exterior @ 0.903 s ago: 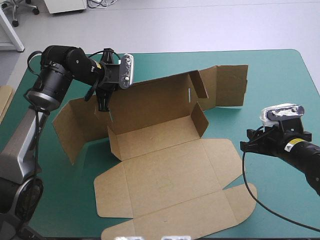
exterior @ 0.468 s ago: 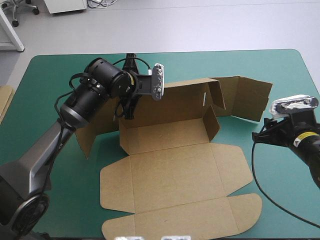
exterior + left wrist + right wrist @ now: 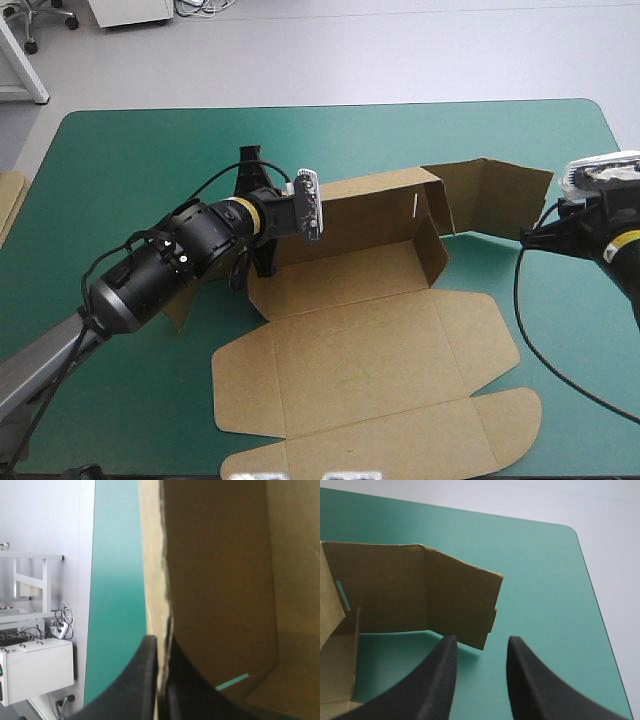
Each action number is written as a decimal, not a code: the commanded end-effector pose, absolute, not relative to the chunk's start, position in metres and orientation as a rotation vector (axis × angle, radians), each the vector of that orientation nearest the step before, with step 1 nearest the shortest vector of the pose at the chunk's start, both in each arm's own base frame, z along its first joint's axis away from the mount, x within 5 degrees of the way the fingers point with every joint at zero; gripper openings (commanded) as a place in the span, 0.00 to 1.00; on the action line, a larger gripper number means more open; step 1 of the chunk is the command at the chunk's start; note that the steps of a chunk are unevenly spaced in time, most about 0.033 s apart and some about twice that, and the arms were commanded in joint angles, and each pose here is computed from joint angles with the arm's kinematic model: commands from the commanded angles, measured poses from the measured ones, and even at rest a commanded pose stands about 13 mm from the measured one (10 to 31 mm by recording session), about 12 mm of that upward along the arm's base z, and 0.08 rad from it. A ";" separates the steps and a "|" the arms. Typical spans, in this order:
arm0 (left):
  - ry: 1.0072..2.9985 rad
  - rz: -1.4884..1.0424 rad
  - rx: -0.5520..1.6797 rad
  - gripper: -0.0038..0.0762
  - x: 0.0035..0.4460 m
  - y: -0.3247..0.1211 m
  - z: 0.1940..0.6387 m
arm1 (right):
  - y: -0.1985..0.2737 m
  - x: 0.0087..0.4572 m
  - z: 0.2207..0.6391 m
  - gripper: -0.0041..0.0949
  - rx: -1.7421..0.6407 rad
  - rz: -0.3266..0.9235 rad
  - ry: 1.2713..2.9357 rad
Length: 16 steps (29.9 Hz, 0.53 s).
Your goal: Fold the box
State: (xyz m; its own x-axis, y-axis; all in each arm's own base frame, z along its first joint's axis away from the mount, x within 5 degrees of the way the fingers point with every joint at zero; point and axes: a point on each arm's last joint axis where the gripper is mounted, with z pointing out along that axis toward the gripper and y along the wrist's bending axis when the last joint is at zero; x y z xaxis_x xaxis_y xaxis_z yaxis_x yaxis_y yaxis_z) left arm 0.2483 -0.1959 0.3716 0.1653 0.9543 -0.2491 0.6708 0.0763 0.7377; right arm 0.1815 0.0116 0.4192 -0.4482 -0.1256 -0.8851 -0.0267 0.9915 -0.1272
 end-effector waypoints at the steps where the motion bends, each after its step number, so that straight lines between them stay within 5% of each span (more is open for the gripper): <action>1: 1.464 0.468 1.593 0.03 0.235 -0.197 0.384 | 0.011 0.192 0.435 0.35 -0.095 -0.128 1.982; 11: 1.440 0.521 1.539 0.04 0.224 -0.211 0.359 | 0.017 0.242 0.453 0.34 -0.081 -0.131 2.030; 16: 1.440 0.510 1.549 0.04 0.220 -0.214 0.352 | 0.006 0.280 0.466 0.17 -0.028 -0.065 2.023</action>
State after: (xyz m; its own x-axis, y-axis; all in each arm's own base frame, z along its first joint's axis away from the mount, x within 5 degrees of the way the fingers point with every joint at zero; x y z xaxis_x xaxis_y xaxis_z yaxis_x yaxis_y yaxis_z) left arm 0.2291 -0.2090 0.3392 0.1744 0.9621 -0.2094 0.5698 0.0749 0.8184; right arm 0.2688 0.0149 0.4398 -0.5389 -0.0651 -0.8399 0.0060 0.9967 -0.0812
